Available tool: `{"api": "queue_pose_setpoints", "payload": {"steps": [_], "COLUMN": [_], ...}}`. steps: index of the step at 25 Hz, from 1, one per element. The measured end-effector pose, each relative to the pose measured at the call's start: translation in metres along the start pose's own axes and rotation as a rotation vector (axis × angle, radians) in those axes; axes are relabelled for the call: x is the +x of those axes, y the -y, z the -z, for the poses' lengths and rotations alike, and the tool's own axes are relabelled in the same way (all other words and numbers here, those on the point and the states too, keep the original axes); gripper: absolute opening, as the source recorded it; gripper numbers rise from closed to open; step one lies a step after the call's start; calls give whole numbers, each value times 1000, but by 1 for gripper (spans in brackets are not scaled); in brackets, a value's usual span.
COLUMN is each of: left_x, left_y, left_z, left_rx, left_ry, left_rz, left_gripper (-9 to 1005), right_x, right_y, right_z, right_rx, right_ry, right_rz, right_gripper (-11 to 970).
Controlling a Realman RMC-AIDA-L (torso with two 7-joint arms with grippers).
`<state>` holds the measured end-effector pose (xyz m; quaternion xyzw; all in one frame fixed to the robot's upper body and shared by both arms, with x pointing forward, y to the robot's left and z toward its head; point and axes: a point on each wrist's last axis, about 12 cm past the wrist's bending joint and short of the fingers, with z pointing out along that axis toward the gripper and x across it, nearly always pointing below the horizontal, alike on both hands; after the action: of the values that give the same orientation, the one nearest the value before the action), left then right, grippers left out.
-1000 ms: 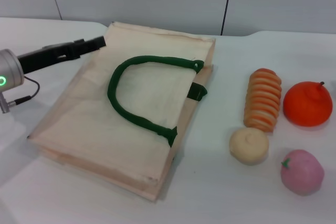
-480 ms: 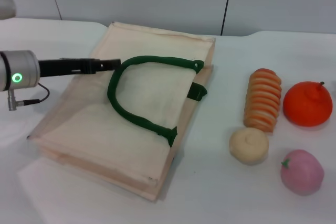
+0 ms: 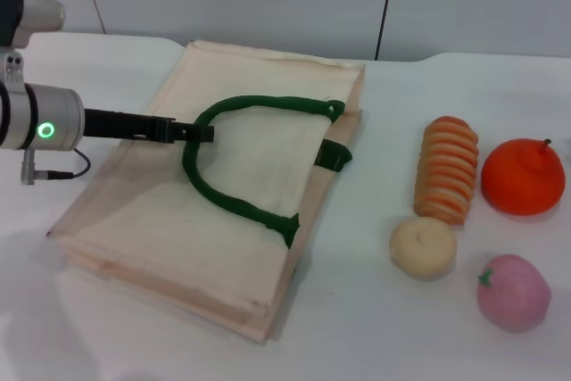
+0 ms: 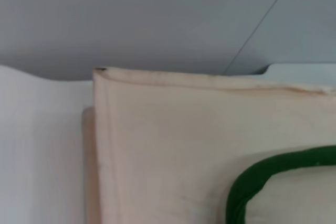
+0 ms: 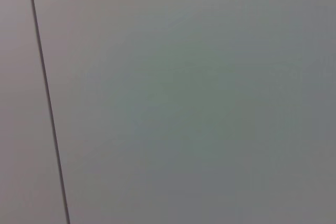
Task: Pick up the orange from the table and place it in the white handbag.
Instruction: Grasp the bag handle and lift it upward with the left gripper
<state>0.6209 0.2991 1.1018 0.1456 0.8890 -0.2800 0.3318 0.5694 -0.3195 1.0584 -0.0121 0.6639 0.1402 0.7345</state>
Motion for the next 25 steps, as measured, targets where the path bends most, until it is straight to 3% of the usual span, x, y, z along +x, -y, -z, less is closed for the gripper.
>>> {"api": "queue_pose_setpoints", "payload": {"steps": [25], "left_x": [-4], "left_y": [6], "left_z": [-15], "left_rx": [-28], "left_ry": [-80], "left_rz": [-36], "left_gripper": [782], "right_x": [-1], "right_y": [0], "right_z": [-2], "right_rx": [1], "right_ry": [5], "right_rz": [-2], "right_gripper": [865]}}
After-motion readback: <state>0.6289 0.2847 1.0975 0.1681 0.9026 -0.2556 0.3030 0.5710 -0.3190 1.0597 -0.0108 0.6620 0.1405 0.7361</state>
